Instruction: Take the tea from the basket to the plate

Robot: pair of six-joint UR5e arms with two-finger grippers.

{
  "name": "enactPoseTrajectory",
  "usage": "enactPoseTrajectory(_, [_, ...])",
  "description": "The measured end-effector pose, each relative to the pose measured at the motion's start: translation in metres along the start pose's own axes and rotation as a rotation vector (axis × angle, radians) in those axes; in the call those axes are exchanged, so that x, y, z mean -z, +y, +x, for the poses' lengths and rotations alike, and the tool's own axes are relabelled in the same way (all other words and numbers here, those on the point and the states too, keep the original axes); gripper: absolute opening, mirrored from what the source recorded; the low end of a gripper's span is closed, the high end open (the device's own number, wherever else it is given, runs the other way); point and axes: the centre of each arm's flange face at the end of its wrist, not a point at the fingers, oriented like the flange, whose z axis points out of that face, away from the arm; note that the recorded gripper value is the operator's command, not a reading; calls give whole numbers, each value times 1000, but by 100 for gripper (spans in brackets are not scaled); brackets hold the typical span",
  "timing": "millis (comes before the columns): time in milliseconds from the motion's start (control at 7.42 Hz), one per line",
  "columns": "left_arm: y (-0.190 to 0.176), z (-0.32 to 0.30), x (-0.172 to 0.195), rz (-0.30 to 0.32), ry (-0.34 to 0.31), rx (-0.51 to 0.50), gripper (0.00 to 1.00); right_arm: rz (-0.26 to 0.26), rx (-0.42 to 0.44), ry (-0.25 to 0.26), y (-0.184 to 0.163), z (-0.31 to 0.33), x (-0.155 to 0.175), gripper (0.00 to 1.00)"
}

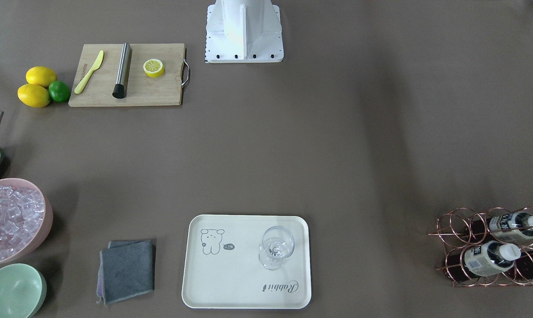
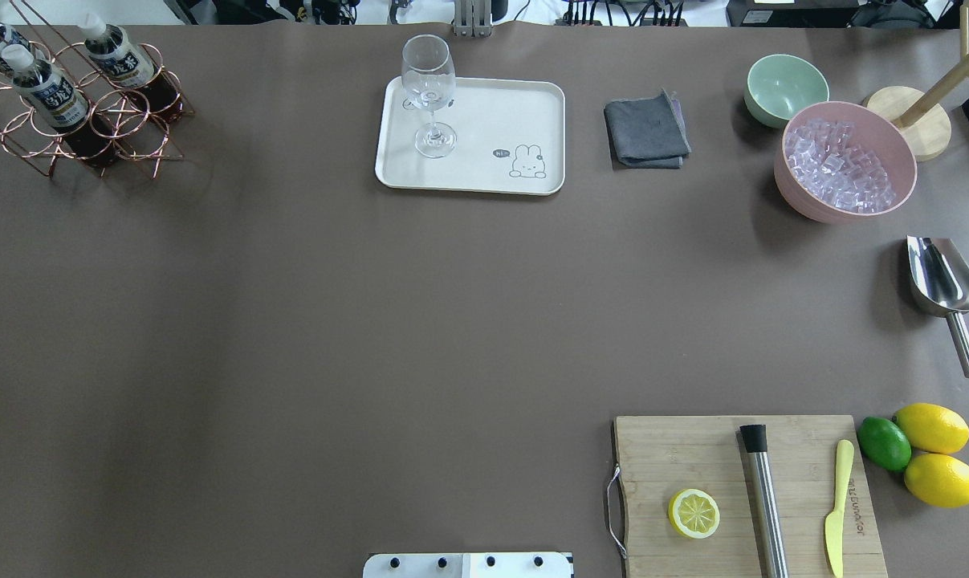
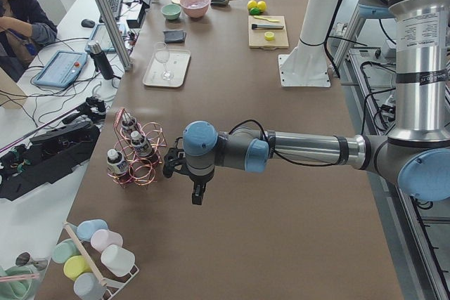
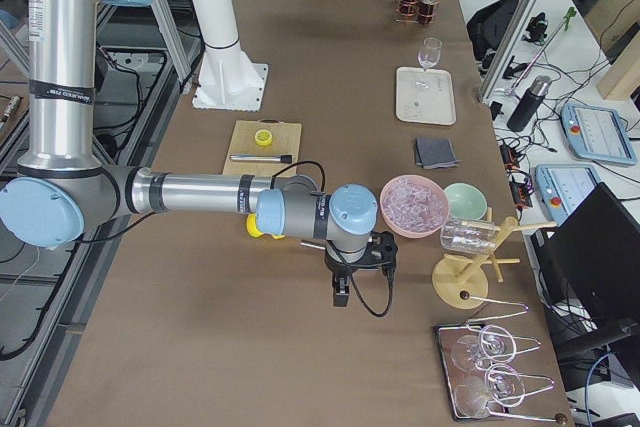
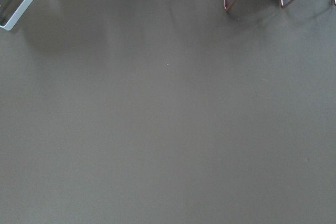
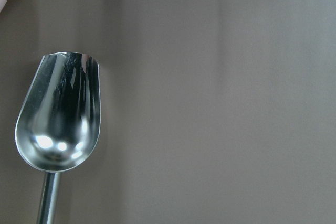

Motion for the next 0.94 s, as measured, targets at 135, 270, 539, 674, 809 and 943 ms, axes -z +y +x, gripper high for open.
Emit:
enactPoseTrajectory(135, [-7,5,3,7,1,-11,98,0,-2,0,0,0,0,100])
enactPoseTrajectory(270, [-15,10,7,16,1,-27,98,0,-3,0,0,0,0,100])
enactPoseTrajectory(539, [-37,25,18,45,-2,-168,98,0,-4,0,0,0,0,100])
enactPoseTrajectory(674, [-54,36,28,68,-6,-296,98,0,-4,0,0,0,0,100])
enactPoseTrajectory(809, [-75,49,39,92,-15,-437,98,0,-4,0,0,0,0,100])
enactPoseTrajectory(943, [-99,62,50,112,-32,-600,97,0,-4,0,0,0,0,100])
